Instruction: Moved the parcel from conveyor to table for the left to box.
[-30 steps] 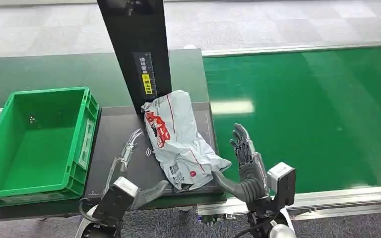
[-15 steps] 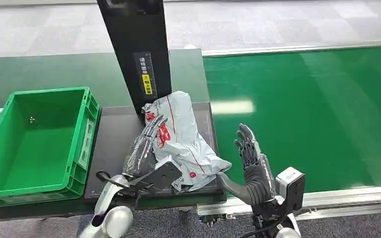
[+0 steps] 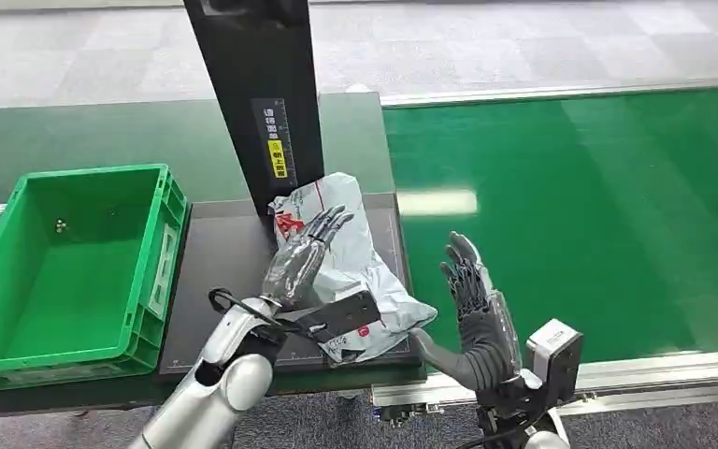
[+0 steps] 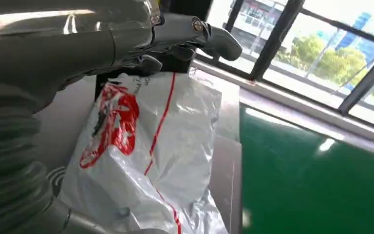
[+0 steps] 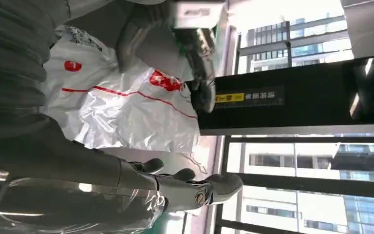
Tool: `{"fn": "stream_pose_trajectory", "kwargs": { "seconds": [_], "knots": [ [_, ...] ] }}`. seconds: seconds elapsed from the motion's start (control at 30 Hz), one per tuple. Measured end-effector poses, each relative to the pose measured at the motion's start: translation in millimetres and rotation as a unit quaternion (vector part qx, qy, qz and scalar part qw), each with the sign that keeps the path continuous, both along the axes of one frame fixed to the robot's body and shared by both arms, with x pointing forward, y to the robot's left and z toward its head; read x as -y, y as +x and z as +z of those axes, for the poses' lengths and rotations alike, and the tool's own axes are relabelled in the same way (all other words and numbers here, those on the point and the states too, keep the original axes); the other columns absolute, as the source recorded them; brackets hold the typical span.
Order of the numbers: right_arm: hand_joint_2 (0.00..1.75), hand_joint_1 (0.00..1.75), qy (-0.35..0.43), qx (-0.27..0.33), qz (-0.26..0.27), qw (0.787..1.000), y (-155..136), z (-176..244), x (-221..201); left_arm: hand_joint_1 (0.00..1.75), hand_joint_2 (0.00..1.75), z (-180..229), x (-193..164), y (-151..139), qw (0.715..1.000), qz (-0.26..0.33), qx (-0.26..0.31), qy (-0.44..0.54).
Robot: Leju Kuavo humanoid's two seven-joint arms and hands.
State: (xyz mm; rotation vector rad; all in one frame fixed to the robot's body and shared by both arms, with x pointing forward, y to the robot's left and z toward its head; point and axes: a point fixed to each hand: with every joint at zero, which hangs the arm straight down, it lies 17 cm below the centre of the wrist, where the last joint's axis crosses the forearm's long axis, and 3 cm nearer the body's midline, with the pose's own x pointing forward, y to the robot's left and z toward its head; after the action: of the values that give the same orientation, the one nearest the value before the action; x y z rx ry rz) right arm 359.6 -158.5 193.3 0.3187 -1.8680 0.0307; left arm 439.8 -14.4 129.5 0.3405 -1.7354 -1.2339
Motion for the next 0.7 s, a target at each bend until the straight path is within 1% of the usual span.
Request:
{"fn": "stream_pose_trajectory", "kwargs": {
  "seconds": [0.17,0.33,0.53,0.7],
  "knots": [
    [1.75,0.00,0.005,0.006,0.003,1.000,5.7,5.4,-1.9,0.00,1.75,-37.6,22.6,-12.7,0.998,-0.035,-0.031,0.046],
    [1.75,0.00,0.010,0.006,0.003,1.000,9.0,5.2,-1.9,0.00,1.75,-66.0,36.6,-27.0,0.994,-0.064,-0.059,0.071],
    [1.75,0.00,0.014,0.007,0.005,1.000,9.5,5.2,-3.4,0.00,1.75,-89.9,52.7,-41.9,0.987,-0.095,-0.082,0.102],
    [1.75,0.00,0.017,0.008,0.008,1.000,9.4,6.6,-6.6,0.00,1.75,-104.1,58.3,-50.1,0.982,-0.109,-0.093,0.123]
  ]
}}
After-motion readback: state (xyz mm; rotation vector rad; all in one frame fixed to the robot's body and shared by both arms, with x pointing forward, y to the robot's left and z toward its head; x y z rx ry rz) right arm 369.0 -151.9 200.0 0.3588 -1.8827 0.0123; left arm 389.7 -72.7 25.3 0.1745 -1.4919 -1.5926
